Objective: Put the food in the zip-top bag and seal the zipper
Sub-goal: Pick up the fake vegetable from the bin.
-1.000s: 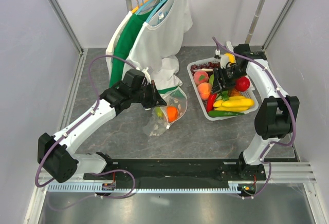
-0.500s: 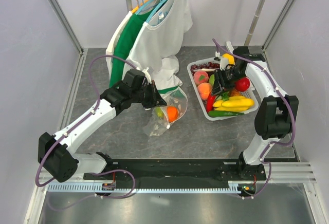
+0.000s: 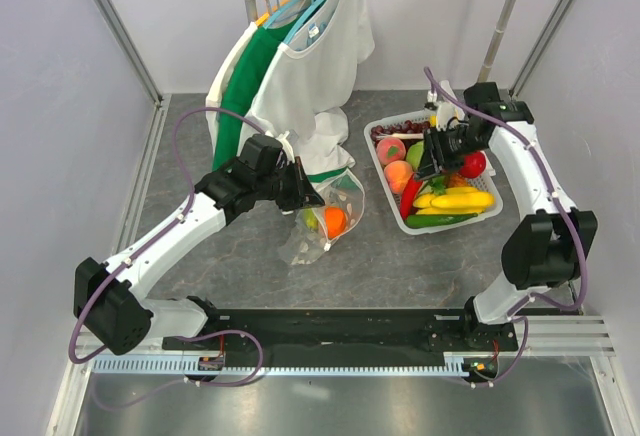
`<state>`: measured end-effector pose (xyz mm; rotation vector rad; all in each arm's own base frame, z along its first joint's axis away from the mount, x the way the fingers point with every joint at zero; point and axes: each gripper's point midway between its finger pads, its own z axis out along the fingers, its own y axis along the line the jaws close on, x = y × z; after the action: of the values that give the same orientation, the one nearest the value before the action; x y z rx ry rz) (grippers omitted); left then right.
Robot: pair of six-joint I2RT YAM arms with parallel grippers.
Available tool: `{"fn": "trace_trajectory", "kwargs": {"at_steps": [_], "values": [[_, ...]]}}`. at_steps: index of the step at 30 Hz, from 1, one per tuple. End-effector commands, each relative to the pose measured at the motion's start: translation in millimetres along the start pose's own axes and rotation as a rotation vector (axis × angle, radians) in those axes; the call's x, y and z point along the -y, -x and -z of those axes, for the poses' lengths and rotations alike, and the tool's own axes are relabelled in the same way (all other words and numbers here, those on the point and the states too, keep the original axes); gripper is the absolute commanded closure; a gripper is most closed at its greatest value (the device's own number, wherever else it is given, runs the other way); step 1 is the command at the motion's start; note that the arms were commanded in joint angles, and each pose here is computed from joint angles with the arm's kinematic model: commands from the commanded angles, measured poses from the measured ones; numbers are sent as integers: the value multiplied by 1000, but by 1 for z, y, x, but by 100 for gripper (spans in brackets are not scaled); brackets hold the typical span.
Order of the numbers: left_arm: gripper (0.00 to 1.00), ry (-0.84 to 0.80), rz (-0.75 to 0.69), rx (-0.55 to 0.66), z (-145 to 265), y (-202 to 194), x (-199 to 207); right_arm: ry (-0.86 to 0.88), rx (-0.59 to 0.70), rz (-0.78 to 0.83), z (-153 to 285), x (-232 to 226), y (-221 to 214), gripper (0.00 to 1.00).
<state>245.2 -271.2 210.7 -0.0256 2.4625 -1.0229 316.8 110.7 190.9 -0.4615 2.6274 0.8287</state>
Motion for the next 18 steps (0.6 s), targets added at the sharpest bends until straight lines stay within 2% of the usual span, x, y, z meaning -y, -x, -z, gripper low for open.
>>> {"fn": "trace_trajectory", "kwargs": {"at_steps": [1, 11, 14, 18], "values": [[98, -33, -7, 9, 0, 5, 7, 20, 93, 57, 33, -29, 17, 100], [98, -32, -9, 8, 1, 4, 7, 76, 261, 204, 80, -73, 48, 100], [98, -30, -11, 10, 1, 5, 6, 125, 321, 242, 96, -92, 61, 100], [98, -31, -9, -1, -1, 4, 6, 294, 399, 325, 120, -135, 70, 100]]}}
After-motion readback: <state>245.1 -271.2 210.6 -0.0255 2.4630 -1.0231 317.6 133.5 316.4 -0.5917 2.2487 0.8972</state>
